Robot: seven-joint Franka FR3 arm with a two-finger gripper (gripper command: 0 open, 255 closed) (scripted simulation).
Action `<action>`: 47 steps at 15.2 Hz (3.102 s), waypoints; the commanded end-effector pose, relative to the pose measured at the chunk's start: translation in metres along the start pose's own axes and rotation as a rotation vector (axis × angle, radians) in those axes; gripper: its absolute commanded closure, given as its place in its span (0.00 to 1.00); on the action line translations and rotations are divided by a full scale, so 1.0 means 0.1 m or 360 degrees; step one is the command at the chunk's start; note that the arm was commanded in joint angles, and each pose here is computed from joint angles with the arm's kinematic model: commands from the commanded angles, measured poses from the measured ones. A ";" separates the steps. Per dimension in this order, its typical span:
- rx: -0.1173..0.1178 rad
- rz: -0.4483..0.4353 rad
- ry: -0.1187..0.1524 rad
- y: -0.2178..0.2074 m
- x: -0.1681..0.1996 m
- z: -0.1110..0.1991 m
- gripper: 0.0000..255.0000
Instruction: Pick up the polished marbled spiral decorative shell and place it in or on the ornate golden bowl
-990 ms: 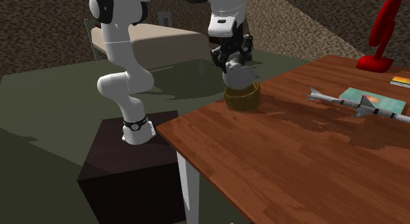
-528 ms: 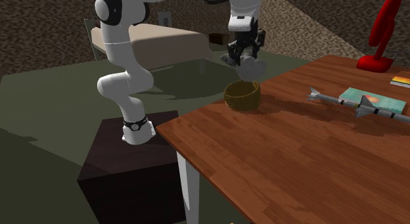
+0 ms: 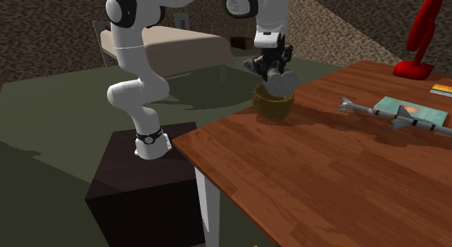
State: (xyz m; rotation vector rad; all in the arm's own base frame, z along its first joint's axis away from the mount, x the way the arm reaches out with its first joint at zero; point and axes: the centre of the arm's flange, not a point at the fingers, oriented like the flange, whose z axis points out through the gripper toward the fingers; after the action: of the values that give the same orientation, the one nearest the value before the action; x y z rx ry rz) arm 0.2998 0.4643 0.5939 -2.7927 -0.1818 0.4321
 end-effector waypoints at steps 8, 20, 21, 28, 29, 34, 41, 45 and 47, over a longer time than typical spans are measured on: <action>-0.0004 0.0002 -0.0003 0.16 0.15 0.43 1.00; -0.0168 0.0957 0.0499 -0.67 -0.14 0.28 0.00; -0.0168 0.0957 0.0499 -0.66 -0.12 0.33 0.00; -0.0168 0.0957 0.0499 -0.62 -0.06 0.56 0.00; -0.0168 0.0957 0.0499 -0.62 -0.06 0.56 0.00; -0.0168 0.0957 0.0499 -0.62 -0.06 0.56 1.00; -0.0168 0.0957 0.0499 -0.62 -0.06 0.56 1.00; -0.0053 0.0998 0.0630 -0.45 -0.26 0.56 0.00; 0.0179 0.1075 0.0891 -0.11 -0.66 0.63 0.00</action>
State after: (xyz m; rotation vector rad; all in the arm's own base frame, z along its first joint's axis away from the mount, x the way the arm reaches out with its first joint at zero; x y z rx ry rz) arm 0.2319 0.5030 0.5670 -2.7536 0.8376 -0.1128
